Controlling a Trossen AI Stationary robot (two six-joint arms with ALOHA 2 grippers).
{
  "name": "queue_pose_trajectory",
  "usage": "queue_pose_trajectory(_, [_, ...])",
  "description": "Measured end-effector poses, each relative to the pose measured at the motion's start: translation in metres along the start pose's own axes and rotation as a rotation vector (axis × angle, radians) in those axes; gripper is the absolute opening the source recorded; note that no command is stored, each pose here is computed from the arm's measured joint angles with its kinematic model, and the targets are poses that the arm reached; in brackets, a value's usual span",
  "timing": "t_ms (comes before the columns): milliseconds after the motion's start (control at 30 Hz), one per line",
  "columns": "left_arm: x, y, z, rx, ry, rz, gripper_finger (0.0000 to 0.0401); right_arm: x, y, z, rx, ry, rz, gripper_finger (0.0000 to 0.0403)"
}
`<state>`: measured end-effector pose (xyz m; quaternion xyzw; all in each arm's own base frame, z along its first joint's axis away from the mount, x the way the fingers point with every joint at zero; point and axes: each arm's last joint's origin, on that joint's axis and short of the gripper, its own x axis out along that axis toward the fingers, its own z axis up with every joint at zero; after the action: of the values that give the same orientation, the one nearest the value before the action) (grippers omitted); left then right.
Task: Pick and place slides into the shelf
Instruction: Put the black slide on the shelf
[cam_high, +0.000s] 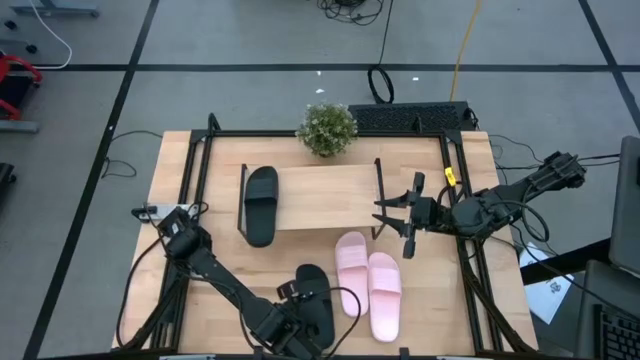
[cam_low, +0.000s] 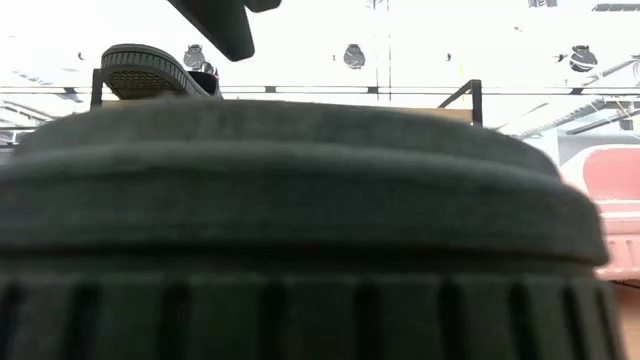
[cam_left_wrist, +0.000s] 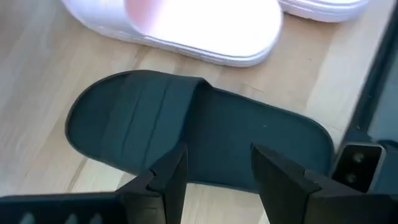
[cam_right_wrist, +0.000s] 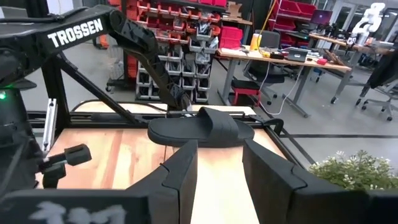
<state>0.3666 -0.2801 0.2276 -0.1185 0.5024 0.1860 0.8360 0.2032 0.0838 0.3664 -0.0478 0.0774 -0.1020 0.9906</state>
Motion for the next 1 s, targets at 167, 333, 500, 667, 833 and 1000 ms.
queue_pose_trajectory(167, [0.009, 0.002, -0.002, 0.007, 0.015, 0.048, 0.0172, 0.0, 0.0, -0.001, -0.007, 0.005, 0.001, 0.0116])
queue_pose_trajectory(333, [0.009, 0.005, 0.001, 0.044, 0.011, 0.062, 0.0172, 0.0, 0.0, -0.001, -0.031, 0.005, 0.0, 0.0116])
queue_pose_trajectory(500, [0.009, 0.006, 0.002, 0.085, 0.015, 0.068, 0.0172, 0.0, 0.0, 0.0, -0.039, 0.005, 0.0, 0.0116])
queue_pose_trajectory(667, [0.01, 0.008, 0.001, 0.107, 0.024, 0.082, 0.0172, 0.0, 0.0, 0.0, -0.052, 0.005, 0.0, 0.0116])
queue_pose_trajectory(833, [0.022, 0.006, -0.002, 0.133, 0.052, 0.097, 0.0172, 0.0, 0.0, 0.0, -0.076, 0.005, 0.0, 0.0116])
queue_pose_trajectory(1000, [0.03, 0.008, -0.003, 0.125, 0.078, 0.121, 0.0172, 0.0, 0.0, 0.0, -0.086, 0.005, 0.0, 0.0116])
